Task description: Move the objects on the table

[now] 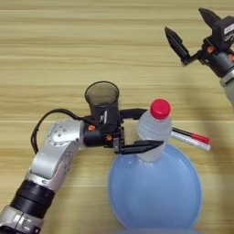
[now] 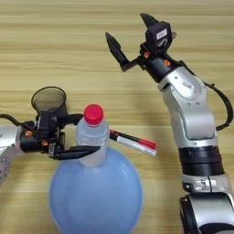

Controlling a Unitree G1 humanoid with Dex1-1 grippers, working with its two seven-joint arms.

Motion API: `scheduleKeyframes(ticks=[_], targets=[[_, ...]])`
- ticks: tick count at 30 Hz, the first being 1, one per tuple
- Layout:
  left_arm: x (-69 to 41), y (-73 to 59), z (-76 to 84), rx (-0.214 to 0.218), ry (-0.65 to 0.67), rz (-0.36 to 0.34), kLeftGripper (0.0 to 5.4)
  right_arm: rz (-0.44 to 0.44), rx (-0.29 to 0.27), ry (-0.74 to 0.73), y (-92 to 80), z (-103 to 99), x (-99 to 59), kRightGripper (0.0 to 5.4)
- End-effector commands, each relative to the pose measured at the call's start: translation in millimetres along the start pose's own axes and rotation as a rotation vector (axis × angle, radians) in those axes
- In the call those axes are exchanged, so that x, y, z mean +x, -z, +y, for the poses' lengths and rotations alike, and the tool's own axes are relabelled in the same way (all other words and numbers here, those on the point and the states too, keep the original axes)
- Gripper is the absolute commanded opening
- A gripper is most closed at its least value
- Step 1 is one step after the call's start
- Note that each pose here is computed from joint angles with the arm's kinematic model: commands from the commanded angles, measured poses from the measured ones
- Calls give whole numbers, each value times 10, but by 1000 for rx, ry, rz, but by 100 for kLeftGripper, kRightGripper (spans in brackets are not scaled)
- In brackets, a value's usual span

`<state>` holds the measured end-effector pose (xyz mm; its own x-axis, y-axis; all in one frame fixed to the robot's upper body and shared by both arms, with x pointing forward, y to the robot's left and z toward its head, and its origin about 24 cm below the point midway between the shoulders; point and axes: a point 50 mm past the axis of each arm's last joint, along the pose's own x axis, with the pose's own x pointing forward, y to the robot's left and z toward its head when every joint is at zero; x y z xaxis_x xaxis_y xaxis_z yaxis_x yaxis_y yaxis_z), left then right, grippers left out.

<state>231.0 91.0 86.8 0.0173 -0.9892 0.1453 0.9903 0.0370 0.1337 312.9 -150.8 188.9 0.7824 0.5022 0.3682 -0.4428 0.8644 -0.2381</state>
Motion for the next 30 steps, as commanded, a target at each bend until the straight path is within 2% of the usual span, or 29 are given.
scheduleKeyframes(ticks=[1,8,15,22,30], targets=[[92,-72,7,32,56,3,307,43,-17,59,188,-5,-64,540],[139,-63,-40,-1,94,-7,307,67,1,216,395,-78,-163,540],[161,3,-64,-34,108,6,307,75,-15,259,508,-84,-227,540],[164,88,-114,-76,123,-9,307,85,8,290,580,-128,-280,540],[141,242,-172,-127,106,-31,307,73,19,296,572,-143,-290,540]])
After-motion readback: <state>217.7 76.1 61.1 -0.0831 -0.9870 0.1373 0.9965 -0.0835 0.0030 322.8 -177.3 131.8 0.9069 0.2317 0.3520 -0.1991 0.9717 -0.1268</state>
